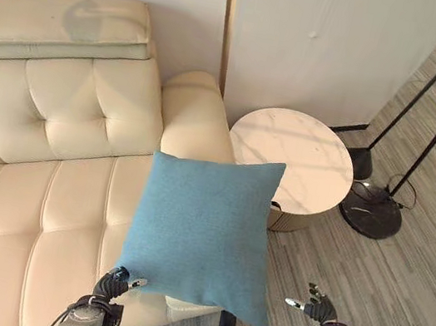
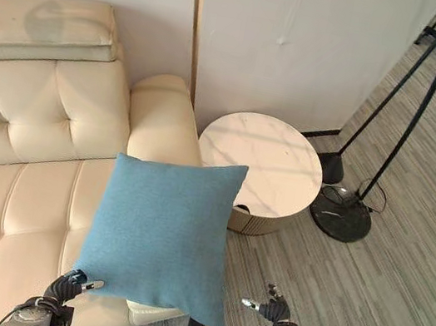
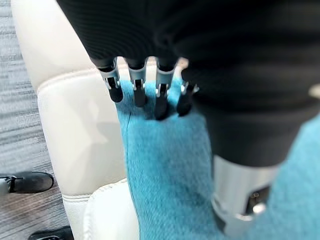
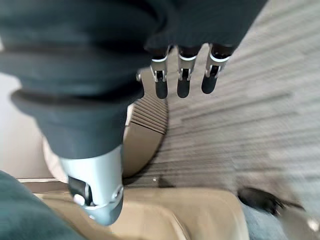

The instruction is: Pick up all the scattered cushions and arrange them neatly on the sofa.

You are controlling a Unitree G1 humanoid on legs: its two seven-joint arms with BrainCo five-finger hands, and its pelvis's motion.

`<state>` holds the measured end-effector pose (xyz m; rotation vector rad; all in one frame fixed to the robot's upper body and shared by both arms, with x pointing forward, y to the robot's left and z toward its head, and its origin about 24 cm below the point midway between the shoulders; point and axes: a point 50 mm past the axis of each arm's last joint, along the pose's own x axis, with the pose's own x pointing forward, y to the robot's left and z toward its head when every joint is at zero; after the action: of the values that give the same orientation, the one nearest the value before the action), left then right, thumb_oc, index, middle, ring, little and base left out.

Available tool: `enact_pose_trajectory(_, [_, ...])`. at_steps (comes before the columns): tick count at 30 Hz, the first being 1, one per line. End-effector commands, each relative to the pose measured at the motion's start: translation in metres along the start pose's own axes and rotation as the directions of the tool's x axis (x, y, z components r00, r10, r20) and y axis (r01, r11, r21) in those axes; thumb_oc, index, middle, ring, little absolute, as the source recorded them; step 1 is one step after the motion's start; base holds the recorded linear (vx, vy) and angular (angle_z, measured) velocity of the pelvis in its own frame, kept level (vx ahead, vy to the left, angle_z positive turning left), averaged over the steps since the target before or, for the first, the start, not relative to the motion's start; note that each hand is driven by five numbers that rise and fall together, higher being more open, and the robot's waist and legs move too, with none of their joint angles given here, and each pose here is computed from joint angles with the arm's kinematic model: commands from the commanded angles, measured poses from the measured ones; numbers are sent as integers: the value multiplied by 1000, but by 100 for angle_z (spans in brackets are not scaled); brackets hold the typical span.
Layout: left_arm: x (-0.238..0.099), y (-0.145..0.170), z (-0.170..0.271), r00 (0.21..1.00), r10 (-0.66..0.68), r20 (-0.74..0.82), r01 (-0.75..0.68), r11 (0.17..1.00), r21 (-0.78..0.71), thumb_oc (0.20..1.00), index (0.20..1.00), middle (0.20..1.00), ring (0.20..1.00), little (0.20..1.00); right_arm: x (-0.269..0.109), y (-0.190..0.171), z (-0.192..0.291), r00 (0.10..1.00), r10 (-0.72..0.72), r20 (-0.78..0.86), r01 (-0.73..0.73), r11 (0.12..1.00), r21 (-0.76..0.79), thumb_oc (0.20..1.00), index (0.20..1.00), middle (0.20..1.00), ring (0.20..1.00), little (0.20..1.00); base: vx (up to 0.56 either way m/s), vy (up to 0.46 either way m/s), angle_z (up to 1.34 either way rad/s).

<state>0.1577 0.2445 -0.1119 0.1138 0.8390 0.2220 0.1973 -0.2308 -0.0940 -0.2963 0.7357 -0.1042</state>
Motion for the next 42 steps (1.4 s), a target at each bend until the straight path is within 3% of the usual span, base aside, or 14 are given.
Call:
enact_pose_trajectory(1, [7, 3, 33, 993, 1, 121, -6, 999, 39, 1000, 1000, 1000, 1000, 1000, -4, -9, -1, 999, -27, 36, 28, 999, -20, 1000, 1000, 1000, 1000, 1000, -41, -37, 41])
enact_pose_trajectory(7, [13, 40, 45, 986, 114, 124, -122, 991, 60, 1000, 1000, 1000, 1000, 1000, -9, -53, -18, 987, -161, -29, 160, 987, -30, 1000, 1000, 1000, 1000, 1000, 10, 3, 58])
enact_pose_trajectory(14, [6, 110, 66, 945, 291, 152, -301, 953, 43, 1000, 1000, 1000, 1000, 1000, -18, -111, 24, 961, -241, 132, 258, 957, -130, 1000, 1000, 1000, 1000, 1000, 61, 53, -10])
enact_pose_trajectory(20, [8, 113, 86, 942, 280, 184, -289, 957, 21, 1000, 1000, 1000, 1000, 1000, -16, -119, 65, 940, -231, 251, 285, 936, -204, 1000, 1000, 1000, 1000, 1000, 12, 72, -9])
enact_pose_trajectory(26, [17, 95, 98, 951, 243, 190, -238, 970, -47, 1000, 1000, 1000, 1000, 1000, -11, -93, 102, 915, -184, 360, 254, 954, -157, 1000, 1000, 1000, 1000, 1000, -80, 79, -20])
enact_pose_trajectory(33, [26, 77, 131, 948, 228, 224, -217, 973, -73, 1000, 1000, 1000, 1000, 1000, -12, -11, 142, 863, 9, 505, 52, 993, -106, 1000, 1000, 1000, 1000, 1000, -63, 49, -23])
enact_pose_trajectory(34, [29, 61, 146, 947, 187, 260, -180, 982, -51, 1000, 1000, 1000, 1000, 1000, -14, 12, 148, 849, 74, 523, 3, 989, -146, 1000, 1000, 1000, 1000, 1000, -26, 42, -12])
enact_pose_trajectory(38, [30, 43, 161, 943, 139, 302, -135, 990, -34, 1000, 1000, 1000, 1000, 1000, -16, 27, 160, 827, 108, 551, -20, 986, -164, 1000, 1000, 1000, 1000, 1000, -20, 42, 1])
enact_pose_trajectory(42, [25, 4, 193, 905, 35, 423, -26, 999, -27, 1000, 1000, 1000, 1000, 1000, -26, 38, 193, 757, 123, 641, -11, 984, -176, 1000, 1000, 1000, 1000, 1000, -5, 8, -1])
